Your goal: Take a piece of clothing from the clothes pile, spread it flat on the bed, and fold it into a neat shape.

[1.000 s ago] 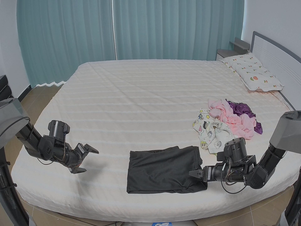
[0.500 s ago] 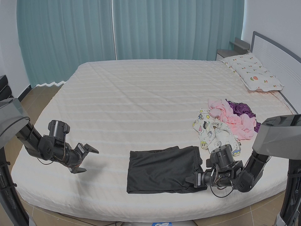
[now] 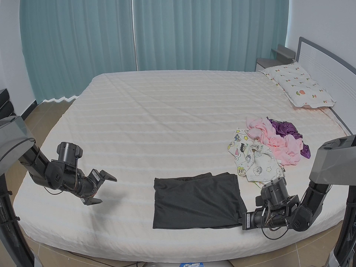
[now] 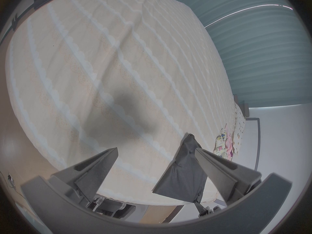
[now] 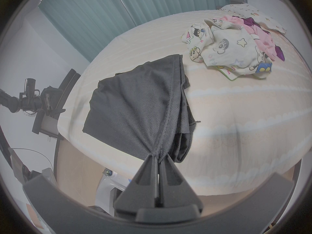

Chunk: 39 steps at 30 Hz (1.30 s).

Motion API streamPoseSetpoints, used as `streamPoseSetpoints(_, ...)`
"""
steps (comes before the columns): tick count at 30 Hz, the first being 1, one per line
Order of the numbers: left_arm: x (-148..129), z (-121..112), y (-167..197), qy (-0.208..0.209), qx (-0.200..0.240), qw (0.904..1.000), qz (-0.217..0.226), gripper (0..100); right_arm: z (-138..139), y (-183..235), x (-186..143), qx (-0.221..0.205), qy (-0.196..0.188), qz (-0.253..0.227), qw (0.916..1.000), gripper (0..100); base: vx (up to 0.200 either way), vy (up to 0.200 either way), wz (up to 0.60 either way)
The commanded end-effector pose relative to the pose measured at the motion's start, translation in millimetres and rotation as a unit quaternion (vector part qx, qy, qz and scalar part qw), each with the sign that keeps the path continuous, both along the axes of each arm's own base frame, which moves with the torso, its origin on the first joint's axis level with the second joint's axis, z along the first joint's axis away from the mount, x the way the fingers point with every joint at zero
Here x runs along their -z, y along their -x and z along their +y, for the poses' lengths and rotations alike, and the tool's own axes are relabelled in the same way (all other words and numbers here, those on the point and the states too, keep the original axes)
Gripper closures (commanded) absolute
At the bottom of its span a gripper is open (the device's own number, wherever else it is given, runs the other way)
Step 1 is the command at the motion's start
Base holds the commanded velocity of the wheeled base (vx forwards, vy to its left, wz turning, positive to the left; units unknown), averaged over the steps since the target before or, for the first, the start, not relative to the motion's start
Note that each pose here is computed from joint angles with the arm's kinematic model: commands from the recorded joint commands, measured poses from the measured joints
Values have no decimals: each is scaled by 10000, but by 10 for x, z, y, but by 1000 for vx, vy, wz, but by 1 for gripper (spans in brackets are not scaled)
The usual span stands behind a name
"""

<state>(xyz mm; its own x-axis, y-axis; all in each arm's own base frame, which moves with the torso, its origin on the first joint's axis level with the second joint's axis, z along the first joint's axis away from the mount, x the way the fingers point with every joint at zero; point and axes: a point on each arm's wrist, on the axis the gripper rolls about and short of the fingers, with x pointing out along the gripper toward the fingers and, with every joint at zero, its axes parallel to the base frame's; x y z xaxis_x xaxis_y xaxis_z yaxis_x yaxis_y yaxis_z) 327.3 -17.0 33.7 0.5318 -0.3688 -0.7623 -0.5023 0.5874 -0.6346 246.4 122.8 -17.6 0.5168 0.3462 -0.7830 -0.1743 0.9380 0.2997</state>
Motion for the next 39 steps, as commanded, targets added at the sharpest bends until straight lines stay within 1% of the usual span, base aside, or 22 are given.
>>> streamPoseSetpoints(1, 5, -1, -1, 1, 0, 10000, 6, 0, 8, 4, 49, -23, 37, 73, 10000, 100, 0, 0, 0)
streamPoseSetpoints(5, 5, -1, -1, 1, 0, 10000, 6, 0, -5, 38, 83, -38, 98, 162, 9998, 100, 0, 0, 0)
streamPoseSetpoints(6, 5, -1, -1, 1, 0, 10000, 6, 0, -6, 39, 71, -23, 95, 138, 9999, 0, 0, 0, 0)
streamPoseSetpoints(8, 5, -1, -1, 1, 0, 10000, 6, 0, -11, 30, 36, 16, 54, 75, 10000, 0, 0, 0, 0)
streamPoseSetpoints(11, 5, -1, -1, 1, 0, 10000, 6, 0, -50, -85, -172, 194, -256, -478, 9983, 0, 0, 0, 0)
streamPoseSetpoints(13, 5, -1, -1, 1, 0, 10000, 6, 0, -92, -184, -245, 353, -386, -727, 9960, 0, 0, 0, 0)
streamPoseSetpoints(15, 3, -1, -3, 2, 0, 10000, -9, 0, -92, -267, -284, 416, -445, -868, 9944, 0, 0, 0, 0)
streamPoseSetpoints(17, 5, -1, -1, 1, 0, 10000, 6, 0, -109, -467, -317, 602, -547, -1053, 9911, 0, 0, 0, 0)
streamPoseSetpoints(19, 5, -1, -1, 1, 0, 10000, 6, 0, -93, -581, -296, 687, -610, -1086, 9898, 0, 0, 0, 0)
streamPoseSetpoints(21, 5, -1, -1, 1, 0, 10000, 6, 0, -29, -792, -157, 837, -667, -1043, 9888, 0, 0, 0, 0)
streamPoseSetpoints(23, 3, -1, -3, 2, 0, 10000, -9, 0, 23, -968, -49, 969, -638, -1071, 9875, 0, 0, 0, 0)
streamPoseSetpoints(28, 5, -1, -1, 1, 0, 10000, 6, 0, 100, -1270, 191, 1087, -528, -1049, 9871, 0, 0, 0, 0)
streamPoseSetpoints(31, 5, -1, -1, 1, 0, 10000, 6, 0, 104, -1391, 186, 1133, -529, -1014, 9870, 0, 0, 0, 0)
streamPoseSetpoints(39, 5, -1, -1, 1, 0, 10000, 6, 0, 112, -1508, 200, 1161, -538, -967, 9871, 0, 0, 0, 0)
